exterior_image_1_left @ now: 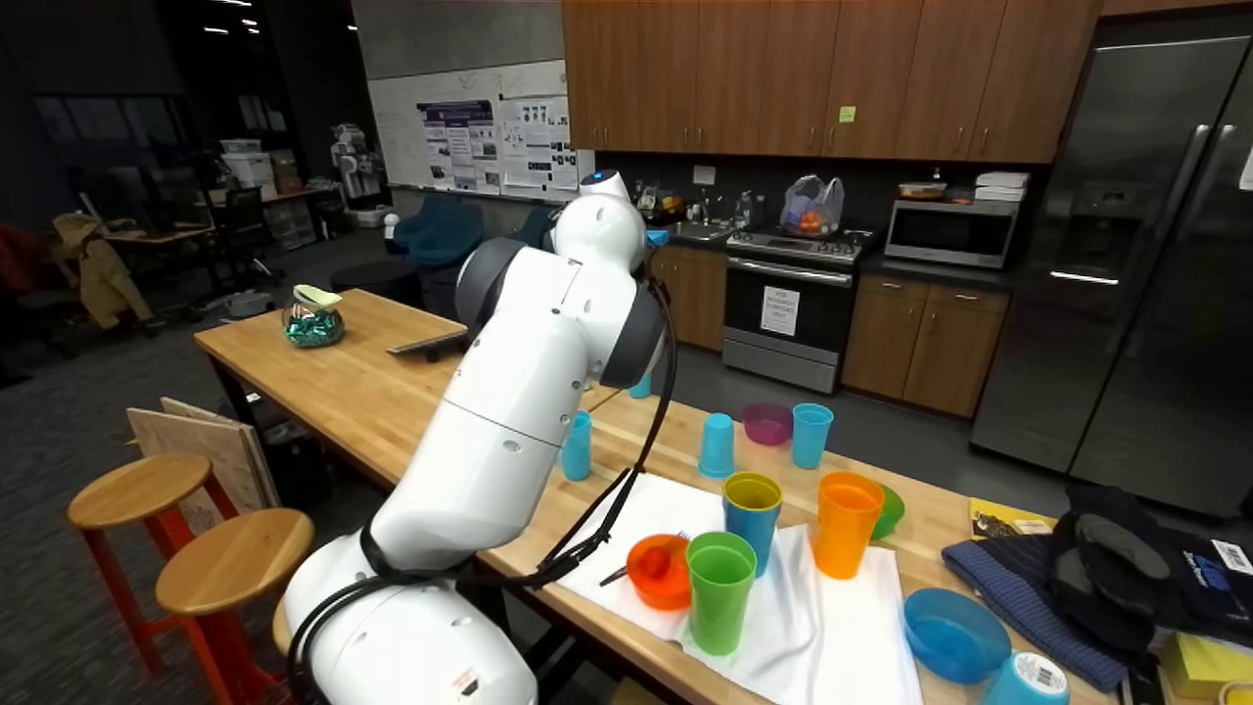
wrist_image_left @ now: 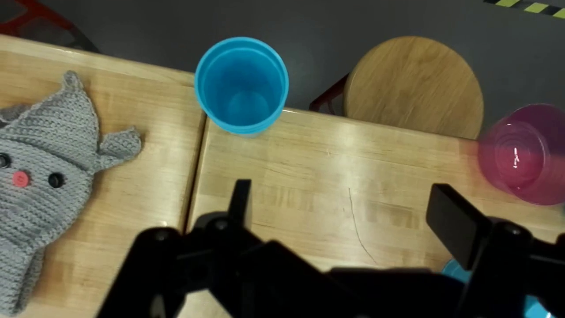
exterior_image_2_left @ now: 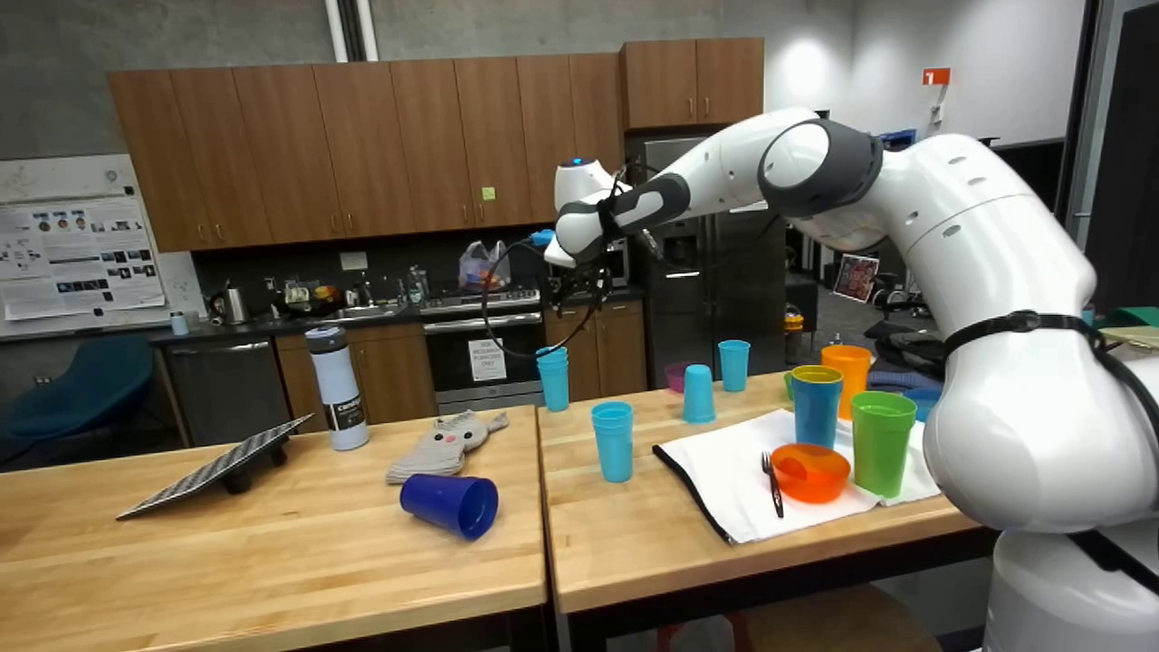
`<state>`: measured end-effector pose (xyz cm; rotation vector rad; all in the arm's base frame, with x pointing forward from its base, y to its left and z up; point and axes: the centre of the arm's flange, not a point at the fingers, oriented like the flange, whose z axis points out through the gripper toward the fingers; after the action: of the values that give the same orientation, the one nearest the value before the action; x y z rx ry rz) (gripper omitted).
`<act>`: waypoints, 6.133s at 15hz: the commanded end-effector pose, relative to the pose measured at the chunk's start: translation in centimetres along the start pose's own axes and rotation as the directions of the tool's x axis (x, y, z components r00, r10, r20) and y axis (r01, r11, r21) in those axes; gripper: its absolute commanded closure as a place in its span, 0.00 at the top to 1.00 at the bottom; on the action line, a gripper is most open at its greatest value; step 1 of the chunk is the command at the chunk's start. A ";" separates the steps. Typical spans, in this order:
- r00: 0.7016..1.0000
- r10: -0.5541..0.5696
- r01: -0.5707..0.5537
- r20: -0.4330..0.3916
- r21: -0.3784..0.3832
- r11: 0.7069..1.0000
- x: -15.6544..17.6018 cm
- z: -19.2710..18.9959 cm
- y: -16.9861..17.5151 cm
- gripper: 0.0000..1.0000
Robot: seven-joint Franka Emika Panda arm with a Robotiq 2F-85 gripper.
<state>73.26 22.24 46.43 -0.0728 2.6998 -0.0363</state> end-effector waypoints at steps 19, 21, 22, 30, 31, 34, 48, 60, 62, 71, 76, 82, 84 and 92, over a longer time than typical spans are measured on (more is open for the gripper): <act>0.990 0.126 -0.125 -0.060 0.028 0.992 -2.8 4.8 0.0 1.00; 0.991 0.121 -0.120 -0.061 0.030 0.992 -2.7 4.8 0.0 1.00; 0.990 0.124 -0.123 -0.060 0.028 0.992 -2.8 4.9 0.0 1.00; 0.990 0.111 -0.110 -0.087 0.010 0.994 -3.3 7.0 1.0 1.00; 0.989 0.112 -0.112 -0.092 0.009 0.994 -3.4 7.2 1.1 1.00; 0.990 0.110 -0.109 -0.094 0.014 0.994 -3.4 7.8 1.3 1.00; 0.989 0.140 -0.137 -0.053 0.049 0.989 -4.3 8.2 1.4 1.00; 0.988 0.149 -0.146 -0.044 0.075 0.987 -5.0 9.0 0.4 1.00; 0.990 0.139 -0.135 -0.040 0.083 0.987 -5.0 8.9 0.9 1.00; 0.993 0.116 -0.112 -0.034 0.100 0.989 -4.9 8.9 2.5 1.00; 0.992 0.122 -0.118 -0.023 0.113 0.987 -5.0 9.1 2.1 1.00; 0.993 0.114 -0.112 -0.009 0.134 0.985 -5.4 9.1 2.0 1.00; 0.994 0.106 -0.104 -0.004 0.142 0.984 -5.6 9.1 2.2 1.00; 0.999 0.050 -0.051 0.008 0.152 0.987 -5.8 8.8 3.9 1.00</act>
<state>78.70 24.75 39.59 0.0859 2.7013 -0.1949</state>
